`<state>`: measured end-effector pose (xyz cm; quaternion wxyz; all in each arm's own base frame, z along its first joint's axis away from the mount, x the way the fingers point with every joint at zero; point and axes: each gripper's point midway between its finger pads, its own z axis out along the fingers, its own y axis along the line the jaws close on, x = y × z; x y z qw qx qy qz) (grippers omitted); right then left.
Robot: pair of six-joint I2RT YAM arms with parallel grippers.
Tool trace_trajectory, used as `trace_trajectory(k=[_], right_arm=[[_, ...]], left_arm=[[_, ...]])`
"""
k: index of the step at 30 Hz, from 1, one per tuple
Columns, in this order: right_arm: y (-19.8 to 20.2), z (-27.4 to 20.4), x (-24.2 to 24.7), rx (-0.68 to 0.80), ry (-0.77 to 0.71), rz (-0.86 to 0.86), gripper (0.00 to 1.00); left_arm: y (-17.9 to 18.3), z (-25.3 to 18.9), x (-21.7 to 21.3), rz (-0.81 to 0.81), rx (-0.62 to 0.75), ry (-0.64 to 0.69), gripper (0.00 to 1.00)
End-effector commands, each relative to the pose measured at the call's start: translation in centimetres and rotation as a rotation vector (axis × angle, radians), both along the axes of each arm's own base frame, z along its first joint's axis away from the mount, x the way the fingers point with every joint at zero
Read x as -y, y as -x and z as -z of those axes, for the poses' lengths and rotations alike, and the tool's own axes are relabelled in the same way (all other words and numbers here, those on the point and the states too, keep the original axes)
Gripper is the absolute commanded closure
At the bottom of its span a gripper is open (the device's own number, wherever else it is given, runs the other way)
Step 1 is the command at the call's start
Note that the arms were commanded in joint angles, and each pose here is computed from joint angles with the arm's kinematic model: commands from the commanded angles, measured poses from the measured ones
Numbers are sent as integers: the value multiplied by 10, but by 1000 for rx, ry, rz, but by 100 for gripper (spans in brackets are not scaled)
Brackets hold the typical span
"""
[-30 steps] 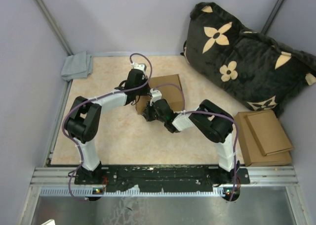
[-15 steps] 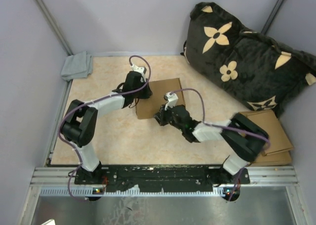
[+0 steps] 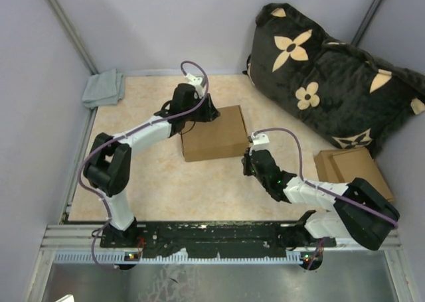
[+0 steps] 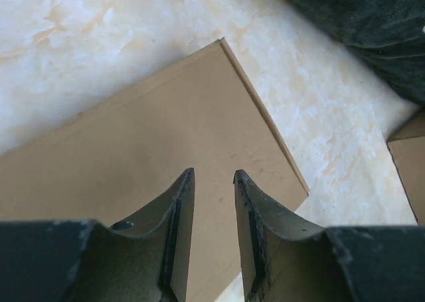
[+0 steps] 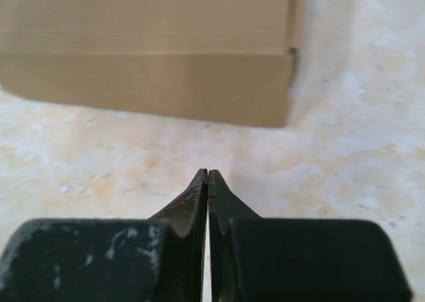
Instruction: Fold the paper box
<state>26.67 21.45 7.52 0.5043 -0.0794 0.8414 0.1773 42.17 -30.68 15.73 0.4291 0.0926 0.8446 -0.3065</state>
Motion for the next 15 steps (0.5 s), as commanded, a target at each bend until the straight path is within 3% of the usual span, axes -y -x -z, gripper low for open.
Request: trace_trajectory(k=[1,8,15], right_arm=[[-27,-2,26,16,-37,156,100],[-43,17,24,-37,32,189,100],[-72,23,9,-22,-58,198,100]], left_arm=[[-13,1,32,58,13,39,63],[-16,56,44,85,-91,6,63],[11,94,55,178,-184,-17,66]])
